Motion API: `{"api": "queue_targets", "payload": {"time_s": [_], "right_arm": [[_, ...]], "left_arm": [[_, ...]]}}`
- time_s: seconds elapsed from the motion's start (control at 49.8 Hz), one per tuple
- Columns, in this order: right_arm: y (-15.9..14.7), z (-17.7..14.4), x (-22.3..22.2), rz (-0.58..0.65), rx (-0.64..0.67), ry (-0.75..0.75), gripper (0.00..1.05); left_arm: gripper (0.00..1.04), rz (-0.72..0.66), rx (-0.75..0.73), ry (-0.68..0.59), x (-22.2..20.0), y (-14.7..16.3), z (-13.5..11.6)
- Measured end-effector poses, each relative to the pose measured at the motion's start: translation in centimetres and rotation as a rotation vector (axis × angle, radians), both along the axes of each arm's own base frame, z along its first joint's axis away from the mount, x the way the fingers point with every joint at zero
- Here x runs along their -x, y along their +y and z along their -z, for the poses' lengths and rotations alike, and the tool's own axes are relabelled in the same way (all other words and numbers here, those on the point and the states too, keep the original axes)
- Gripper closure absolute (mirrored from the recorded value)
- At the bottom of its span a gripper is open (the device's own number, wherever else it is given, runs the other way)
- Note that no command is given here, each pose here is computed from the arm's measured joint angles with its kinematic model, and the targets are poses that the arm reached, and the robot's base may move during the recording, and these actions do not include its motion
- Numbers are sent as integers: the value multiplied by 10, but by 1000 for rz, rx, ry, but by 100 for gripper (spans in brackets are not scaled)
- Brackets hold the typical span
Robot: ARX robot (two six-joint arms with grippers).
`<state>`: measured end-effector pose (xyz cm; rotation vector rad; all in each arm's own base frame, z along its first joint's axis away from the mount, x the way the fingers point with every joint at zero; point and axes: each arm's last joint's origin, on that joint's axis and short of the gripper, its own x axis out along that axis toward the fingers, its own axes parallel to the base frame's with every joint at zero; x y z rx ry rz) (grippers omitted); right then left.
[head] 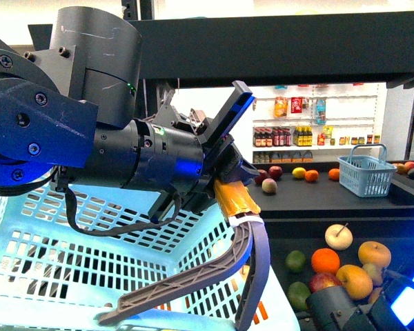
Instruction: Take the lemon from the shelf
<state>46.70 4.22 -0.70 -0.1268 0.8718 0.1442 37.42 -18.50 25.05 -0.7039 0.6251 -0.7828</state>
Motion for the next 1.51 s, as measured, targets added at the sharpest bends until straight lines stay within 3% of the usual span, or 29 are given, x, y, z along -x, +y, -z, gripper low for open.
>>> {"api": "queue_targets", "payload": {"time_s": [0.08, 0.261, 0.442, 0.582, 0.903, 1.506], "right_arm": [[-11, -20, -5, 20, 6, -66, 39], [-34, -103, -15, 53, -57, -257, 39], [-19, -171, -8, 1, -175, -384, 39], [5, -198, 6, -62, -266, -411, 39], [50, -205, 48, -162, -385, -367, 39], [82, -180, 74, -237, -416, -286, 38]], "left_arm": [[97, 0, 0, 0, 0, 0, 0], [97, 0, 0, 0, 0, 0, 0], [97, 2, 0, 0, 0, 0, 0], [97, 0, 0, 0, 0, 0, 0], [97, 0, 0, 0, 0, 0, 0], [97, 0, 0, 0, 0, 0, 0]]}}
